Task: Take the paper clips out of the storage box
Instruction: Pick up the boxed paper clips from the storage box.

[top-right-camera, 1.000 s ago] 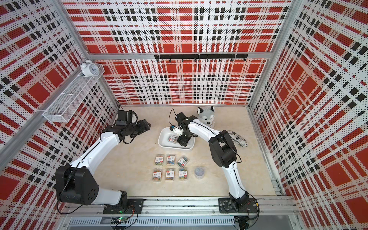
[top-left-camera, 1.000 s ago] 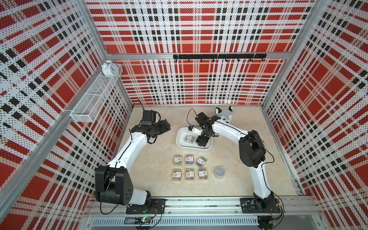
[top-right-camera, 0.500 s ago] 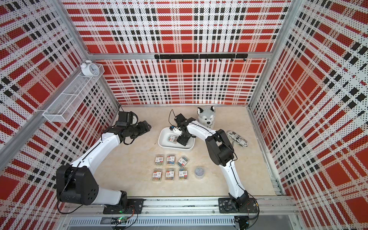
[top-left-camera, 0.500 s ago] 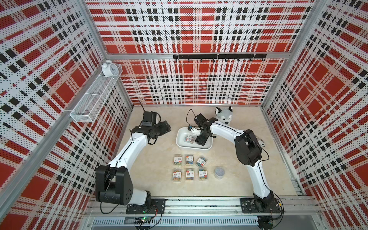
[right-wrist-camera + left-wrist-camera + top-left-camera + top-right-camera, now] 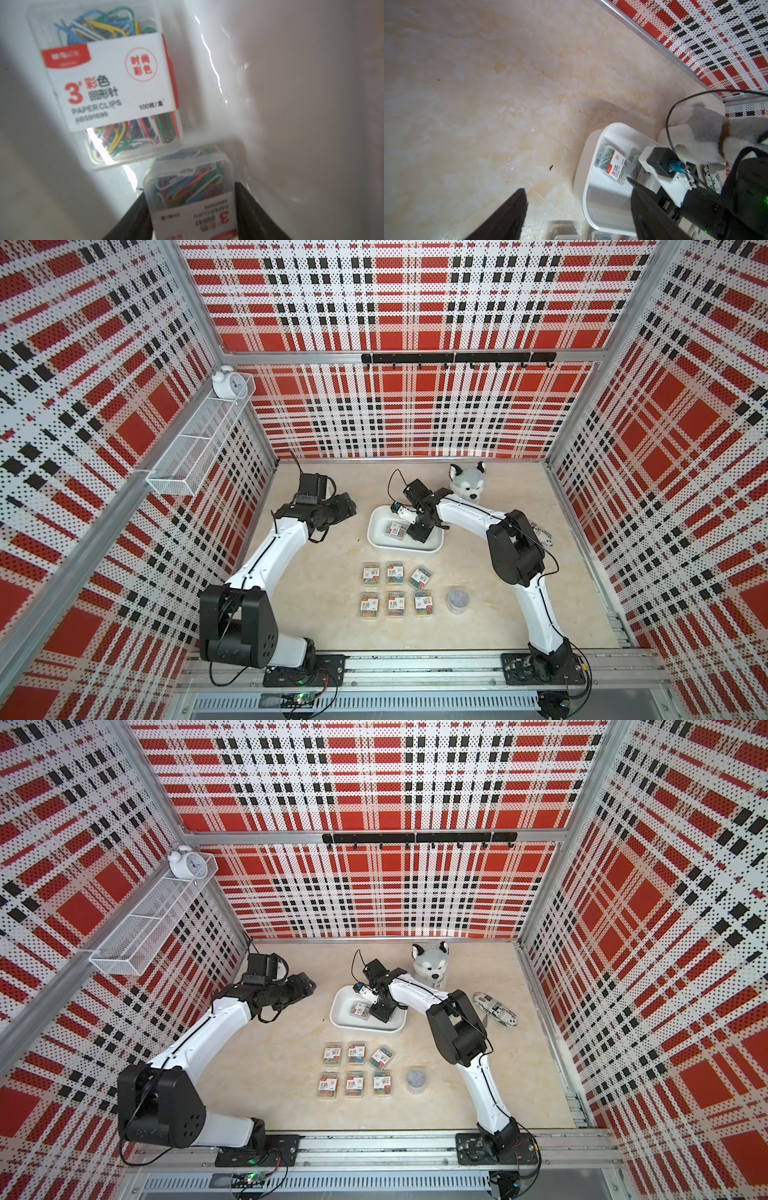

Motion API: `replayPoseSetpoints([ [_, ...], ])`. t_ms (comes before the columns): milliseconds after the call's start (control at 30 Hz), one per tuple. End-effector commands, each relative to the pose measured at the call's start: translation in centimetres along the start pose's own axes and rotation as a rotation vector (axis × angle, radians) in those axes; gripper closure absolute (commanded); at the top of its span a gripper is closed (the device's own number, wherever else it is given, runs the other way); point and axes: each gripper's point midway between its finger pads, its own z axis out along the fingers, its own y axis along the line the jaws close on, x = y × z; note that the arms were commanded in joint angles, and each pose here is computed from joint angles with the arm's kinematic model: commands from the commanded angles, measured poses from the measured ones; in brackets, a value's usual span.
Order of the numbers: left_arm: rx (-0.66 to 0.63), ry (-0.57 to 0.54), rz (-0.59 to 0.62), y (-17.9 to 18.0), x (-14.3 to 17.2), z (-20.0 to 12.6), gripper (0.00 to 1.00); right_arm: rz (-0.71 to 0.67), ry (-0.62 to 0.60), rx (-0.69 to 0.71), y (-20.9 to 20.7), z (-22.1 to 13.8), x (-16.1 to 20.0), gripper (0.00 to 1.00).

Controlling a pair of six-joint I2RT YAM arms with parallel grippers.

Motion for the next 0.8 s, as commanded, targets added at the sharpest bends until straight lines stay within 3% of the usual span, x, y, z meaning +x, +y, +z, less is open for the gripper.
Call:
replayPoseSetpoints([
  [0, 0.02, -0.028, 0.005, -0.4, -0.3, -0.6, 0.19, 0.036, -0.017, 0.002, 0.1, -0.4, -0.7, 0.44],
  [267, 0.02, -0.039, 0.005, -0.5, -0.5, -0.8, 0.19, 0.133, -0.057, 0.013, -0.7, -2.2, -2.4, 0.58],
  [533, 0.015, -0.067, -0.007, -0.3, -0.6, -1.4, 0.2, 0.274, -0.113, 0.052, -2.1, -5.7, -4.2, 0.57],
  [767, -0.005, -0.123, -0.03, 0.3, -0.8, -3.0, 0.2, 0.537, -0.131, 0.114, -3.6, -11.7, -4.8, 0.56],
])
